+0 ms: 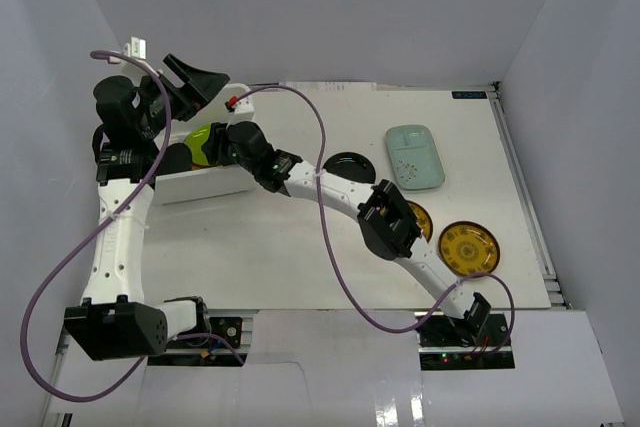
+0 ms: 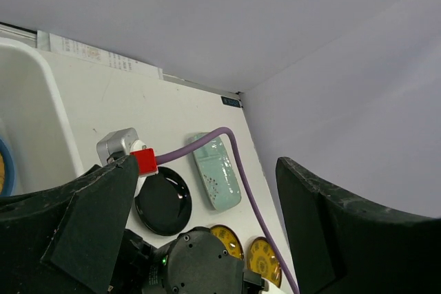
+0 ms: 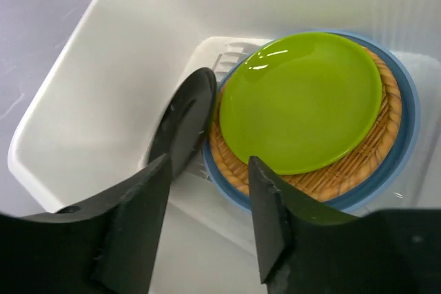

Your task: Place the plates into the plastic bin on the countertop

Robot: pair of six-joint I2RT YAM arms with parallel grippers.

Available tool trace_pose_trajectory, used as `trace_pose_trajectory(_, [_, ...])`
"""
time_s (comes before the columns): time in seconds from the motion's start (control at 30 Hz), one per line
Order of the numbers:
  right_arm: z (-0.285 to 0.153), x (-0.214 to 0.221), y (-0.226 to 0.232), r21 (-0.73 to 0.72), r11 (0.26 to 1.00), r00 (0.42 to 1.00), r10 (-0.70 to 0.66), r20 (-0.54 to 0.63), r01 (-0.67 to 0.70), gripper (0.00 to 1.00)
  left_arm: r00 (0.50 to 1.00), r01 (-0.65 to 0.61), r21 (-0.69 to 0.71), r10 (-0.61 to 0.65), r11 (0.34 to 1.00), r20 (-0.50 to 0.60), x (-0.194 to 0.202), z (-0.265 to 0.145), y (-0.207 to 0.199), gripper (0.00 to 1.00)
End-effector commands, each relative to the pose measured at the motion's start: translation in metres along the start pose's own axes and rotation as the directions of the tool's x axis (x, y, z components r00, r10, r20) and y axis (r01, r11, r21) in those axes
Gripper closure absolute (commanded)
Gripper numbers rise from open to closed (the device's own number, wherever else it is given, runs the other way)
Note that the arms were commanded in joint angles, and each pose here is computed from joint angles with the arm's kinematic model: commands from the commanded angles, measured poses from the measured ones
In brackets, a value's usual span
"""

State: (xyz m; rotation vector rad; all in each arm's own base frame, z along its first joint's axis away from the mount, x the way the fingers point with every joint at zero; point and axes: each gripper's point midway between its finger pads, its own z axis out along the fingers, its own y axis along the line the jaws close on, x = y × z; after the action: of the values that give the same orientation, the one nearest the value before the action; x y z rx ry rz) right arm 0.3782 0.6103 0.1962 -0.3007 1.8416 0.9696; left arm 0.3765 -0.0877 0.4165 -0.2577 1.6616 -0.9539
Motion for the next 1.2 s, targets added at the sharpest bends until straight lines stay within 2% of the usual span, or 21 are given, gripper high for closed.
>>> trace_pose_trajectory(0.0, [-0.015, -0.058, 0.016, -0.017, 1.0, 0.992, -0.007, 0.13, 0.009, 0.43, 0.998, -0.04, 0.057, 0.037, 0.998, 0.04, -0.013, -0.014, -0.03, 0.09])
trace_pose_trajectory(0.13, [-0.033, -0.08, 0.03, -0.049, 0.999, 0.989, -0.014, 0.149, 0.021, 0.44, 0.999, -0.033, 0.088, 0.03, 0.996, 0.036, -0.014, -0.018, -0.042, 0.09])
trace_pose_trajectory(0.2, [-0.057, -0.11, 0.045, -0.086, 0.996, 0.982, -0.014, 0.187, 0.03, 0.46, 1.0, -0.015, 0.085, 0.013, 0.996, 0.022, -0.007, -0.016, -0.039, 0.09])
trace_pose_trajectory(0.23, [-0.063, -0.097, 0.037, -0.077, 0.996, 0.987, -0.029, 0.161, 0.042, 0.49, 1.0, -0.004, 0.085, 0.002, 0.996, 0.014, -0.003, -0.016, -0.038, 0.09])
trace_pose_trajectory(0.27, [-0.087, -0.124, 0.048, -0.099, 0.994, 0.98, -0.023, 0.198, 0.044, 0.49, 1.0, 0.002, 0.097, -0.002, 0.995, 0.002, 0.003, -0.016, -0.04, 0.09])
trace_pose_trajectory(0.3, [-0.099, -0.13, 0.046, -0.092, 0.994, 0.978, -0.041, 0.206, 0.061, 0.5, 0.999, 0.026, 0.087, -0.024, 0.996, -0.024, 0.015, -0.012, -0.033, 0.09])
trace_pose_trajectory(0.33, [-0.106, -0.108, 0.028, -0.06, 0.996, 0.985, -0.061, 0.162, 0.072, 0.5, 0.999, 0.037, 0.079, -0.034, 0.996, -0.032, 0.02, -0.01, -0.029, 0.09])
trace_pose_trajectory(0.37, [-0.135, -0.136, 0.034, -0.075, 0.995, 0.977, -0.052, 0.208, 0.069, 0.5, 0.997, 0.045, 0.107, -0.037, 0.993, -0.073, 0.038, -0.005, -0.04, 0.09])
trace_pose_trajectory(0.47, [-0.184, -0.134, -0.011, -0.031, 0.998, 0.98, -0.052, 0.193, 0.059, 0.54, 0.985, 0.072, 0.088, -0.057, 0.994, -0.161, 0.08, 0.015, -0.038, 0.09])
trace_pose_trajectory(0.5, [-0.196, -0.142, -0.042, 0.014, 0.999, 0.979, -0.04, 0.2, 0.038, 0.56, 0.98, 0.064, 0.079, -0.048, 0.995, -0.191, 0.096, 0.021, -0.036, 0.09])
trace_pose_trajectory(0.57, [-0.231, -0.125, -0.09, 0.075, 0.997, 0.987, -0.005, 0.16, -0.007, 0.61, 0.965, 0.059, 0.083, -0.035, 0.995, -0.26, 0.131, 0.031, -0.045, 0.09])
trace_pose_trajectory(0.6, [-0.246, -0.136, -0.132, 0.15, 0.988, 0.983, 0.008, 0.186, -0.036, 0.63, 0.958, 0.057, 0.05, -0.041, 0.997, -0.284, 0.147, 0.04, -0.037, 0.09])
trace_pose_trajectory(0.67, [-0.277, -0.143, -0.171, 0.215, 0.975, 0.98, 0.011, 0.197, -0.055, 0.64, 0.938, 0.034, 0.028, -0.023, 0.999, -0.345, 0.184, 0.046, -0.034, 0.09])
trace_pose_trajectory(0.7, [-0.295, -0.137, -0.221, 0.325, 0.942, 0.985, 0.03, 0.168, -0.084, 0.64, 0.936, 0.017, -0.001, -0.017, 1.0, -0.351, 0.196, 0.051, -0.028, 0.1])
trace_pose_trajectory(0.77, [-0.319, -0.138, -0.254, 0.373, 0.922, 0.986, 0.046, 0.16, -0.103, 0.64, 0.909, -0.018, -0.036, 0.001, 0.999, -0.416, 0.234, 0.057, -0.018, 0.11])
trace_pose_trajectory(0.8, [-0.339, -0.134, -0.293, 0.45, 0.882, 0.983, 0.076, 0.165, -0.143, 0.63, 0.903, -0.031, -0.055, 0.004, 0.998, -0.429, 0.245, 0.058, -0.013, 0.12])
trace_pose_trajectory(0.87, [-0.354, -0.13, -0.314, 0.456, 0.873, 0.981, 0.11, 0.162, -0.173, 0.57, 0.89, -0.086, -0.103, 0.03, 0.991, -0.456, 0.273, 0.062, 0.0, 0.13])
trace_pose_trajectory(0.93, [-0.376, -0.127, -0.352, 0.527, 0.824, 0.975, 0.137, 0.176, -0.211, 0.49, 0.888, -0.13, -0.147, 0.049, 0.981, -0.458, 0.286, 0.065, 0.012, 0.14])
trace_pose_trajectory(0.97, [-0.378, -0.118, -0.367, 0.546, 0.811, 0.977, 0.155, 0.146, -0.21, 0.47, 0.872, -0.164, -0.156, 0.07, 0.974, -0.484, 0.303, 0.066, 0.018, 0.15])
trace_pose_trajectory(1.1, [-0.394, -0.1, -0.406, 0.573, 0.77, 0.959, 0.25, 0.132, -0.279, 0.43, 0.854, -0.234, -0.248, 0.077, 0.94, -0.515, 0.332, 0.074, 0.053, 0.17])
trace_pose_trajectory(1.17, [-0.397, -0.091, -0.408, 0.573, 0.767, 0.956, 0.261, 0.134, -0.29, 0.42, 0.856, -0.236, -0.272, 0.067, 0.933, -0.513, 0.34, 0.079, 0.063, 0.19])
